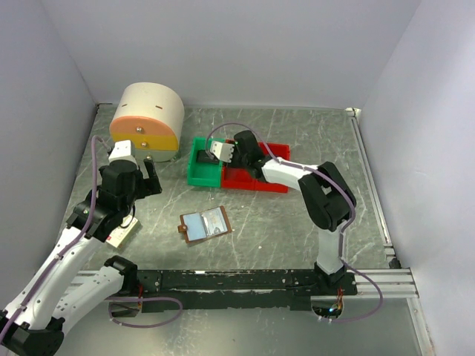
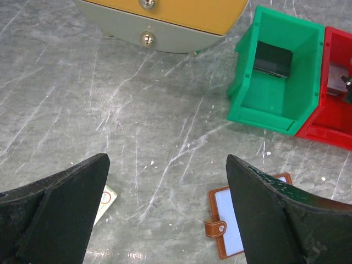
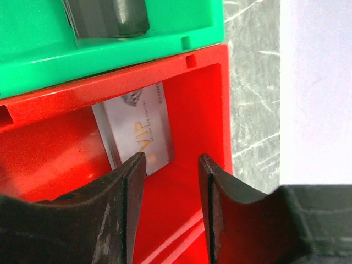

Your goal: Take the credit cards out of the card holder

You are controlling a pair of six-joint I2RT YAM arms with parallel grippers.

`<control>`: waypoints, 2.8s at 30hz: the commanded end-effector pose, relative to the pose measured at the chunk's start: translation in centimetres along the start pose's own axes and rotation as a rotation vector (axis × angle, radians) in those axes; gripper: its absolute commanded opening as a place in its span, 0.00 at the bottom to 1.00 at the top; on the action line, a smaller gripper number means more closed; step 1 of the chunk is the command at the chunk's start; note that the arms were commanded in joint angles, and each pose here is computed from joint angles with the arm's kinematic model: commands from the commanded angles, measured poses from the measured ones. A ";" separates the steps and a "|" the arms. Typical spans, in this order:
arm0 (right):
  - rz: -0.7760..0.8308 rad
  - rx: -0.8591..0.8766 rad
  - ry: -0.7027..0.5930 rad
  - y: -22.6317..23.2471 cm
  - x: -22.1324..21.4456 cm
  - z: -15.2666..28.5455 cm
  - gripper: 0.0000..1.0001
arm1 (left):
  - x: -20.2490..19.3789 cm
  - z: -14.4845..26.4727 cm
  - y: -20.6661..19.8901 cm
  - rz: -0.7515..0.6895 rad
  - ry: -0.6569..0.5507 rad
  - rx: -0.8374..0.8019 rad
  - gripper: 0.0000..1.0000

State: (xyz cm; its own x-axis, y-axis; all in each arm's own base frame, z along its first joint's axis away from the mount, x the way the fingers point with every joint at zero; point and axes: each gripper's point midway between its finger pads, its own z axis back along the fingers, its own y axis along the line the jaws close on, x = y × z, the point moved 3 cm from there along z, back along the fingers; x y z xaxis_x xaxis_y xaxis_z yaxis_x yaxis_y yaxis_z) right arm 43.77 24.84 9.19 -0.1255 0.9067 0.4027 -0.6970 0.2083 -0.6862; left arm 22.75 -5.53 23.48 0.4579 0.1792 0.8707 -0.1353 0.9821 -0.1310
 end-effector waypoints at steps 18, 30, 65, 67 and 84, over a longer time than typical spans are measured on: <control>-1.012 -0.040 -0.187 -2.0 5.1 5.2 0.45 | -0.7 -0.5 -0.3 -0.030 0.046 -0.009 1.00; -1.360 0.086 0.178 4.9 2.5 2.1 0.16 | -0.6 -0.5 -0.2 -0.028 0.040 -0.010 1.00; -1.385 -0.006 0.111 1.6 3.8 2.6 0.29 | -0.7 -0.3 -0.8 -0.036 0.041 -0.058 1.00; -1.405 -0.013 0.040 0.9 4.2 4.7 0.35 | -0.9 -0.5 -1.2 -0.043 0.047 -0.083 1.00; -1.464 0.454 -0.242 15.9 8.6 15.0 0.44 | -6.6 -1.8 -8.2 -0.047 0.375 -0.489 0.98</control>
State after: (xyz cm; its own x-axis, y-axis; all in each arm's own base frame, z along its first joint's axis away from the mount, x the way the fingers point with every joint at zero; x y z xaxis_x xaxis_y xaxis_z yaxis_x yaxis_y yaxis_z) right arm 23.57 29.65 11.12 0.7443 -0.0437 0.6664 -0.4379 0.7215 0.5364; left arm 23.12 -10.74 19.24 0.6551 0.0593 0.7532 0.1401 0.9701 -0.1983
